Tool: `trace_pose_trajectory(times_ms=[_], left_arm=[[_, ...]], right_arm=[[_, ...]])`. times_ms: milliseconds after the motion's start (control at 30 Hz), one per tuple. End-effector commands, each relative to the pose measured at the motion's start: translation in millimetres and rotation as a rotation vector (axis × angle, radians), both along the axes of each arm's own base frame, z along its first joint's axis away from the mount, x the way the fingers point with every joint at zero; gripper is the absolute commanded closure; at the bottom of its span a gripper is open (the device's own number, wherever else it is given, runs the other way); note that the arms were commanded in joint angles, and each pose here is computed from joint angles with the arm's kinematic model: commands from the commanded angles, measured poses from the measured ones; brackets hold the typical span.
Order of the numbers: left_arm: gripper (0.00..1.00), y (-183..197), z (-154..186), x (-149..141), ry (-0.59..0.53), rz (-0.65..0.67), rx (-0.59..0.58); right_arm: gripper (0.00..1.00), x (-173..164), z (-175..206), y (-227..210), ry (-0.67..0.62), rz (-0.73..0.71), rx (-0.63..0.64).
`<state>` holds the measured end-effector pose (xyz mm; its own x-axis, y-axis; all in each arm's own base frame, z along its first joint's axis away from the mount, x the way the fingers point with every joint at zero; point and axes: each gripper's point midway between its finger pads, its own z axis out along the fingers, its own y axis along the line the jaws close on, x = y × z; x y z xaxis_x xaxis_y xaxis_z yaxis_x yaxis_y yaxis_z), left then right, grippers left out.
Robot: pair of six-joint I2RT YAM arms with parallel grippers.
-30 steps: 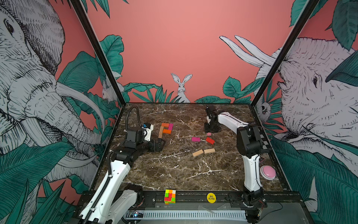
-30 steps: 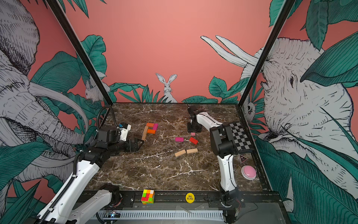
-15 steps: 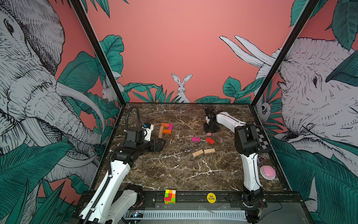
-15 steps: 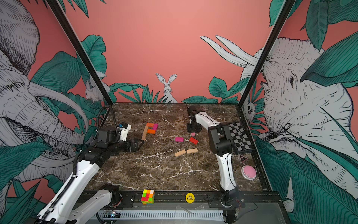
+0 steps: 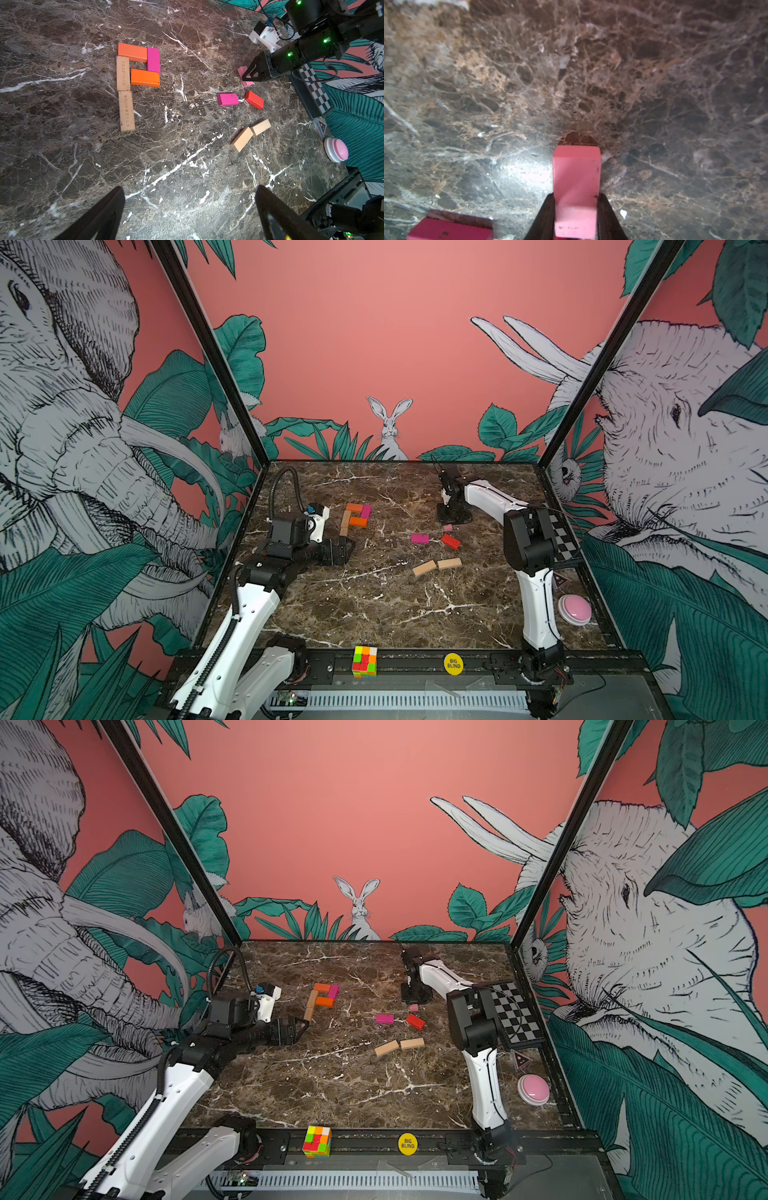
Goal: Assemble the letter p with building blocks
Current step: Pick up the building block from the center of the board, then assemble the building block at the center of the board.
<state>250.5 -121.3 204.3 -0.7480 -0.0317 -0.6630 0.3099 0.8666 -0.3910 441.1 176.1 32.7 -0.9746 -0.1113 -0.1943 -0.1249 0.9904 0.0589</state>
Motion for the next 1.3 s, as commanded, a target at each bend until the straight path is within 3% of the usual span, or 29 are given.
trace_pose_trajectory(times_ms=[0, 300, 767, 1267], left_arm=[[0.0, 0, 7, 0, -0.034, -0.006, -0.007], [0.01, -2, 8, 0, -0.033, -0.011, -0.019], [0.01, -3, 11, -1, -0.045, -0.02, -0.031], [0.0, -3, 11, -2, -0.047, -0.018, -0.029]], right_arm=[[0.86, -5, 39, 3, -0.062, -0.017, 0.041], [0.87, -38, 69, 25, -0.096, -0.027, 0.086], [0.88, -80, 30, 52, -0.069, -0.102, 0.13], [0.88, -84, 0, 59, -0.022, -0.103, 0.107]])
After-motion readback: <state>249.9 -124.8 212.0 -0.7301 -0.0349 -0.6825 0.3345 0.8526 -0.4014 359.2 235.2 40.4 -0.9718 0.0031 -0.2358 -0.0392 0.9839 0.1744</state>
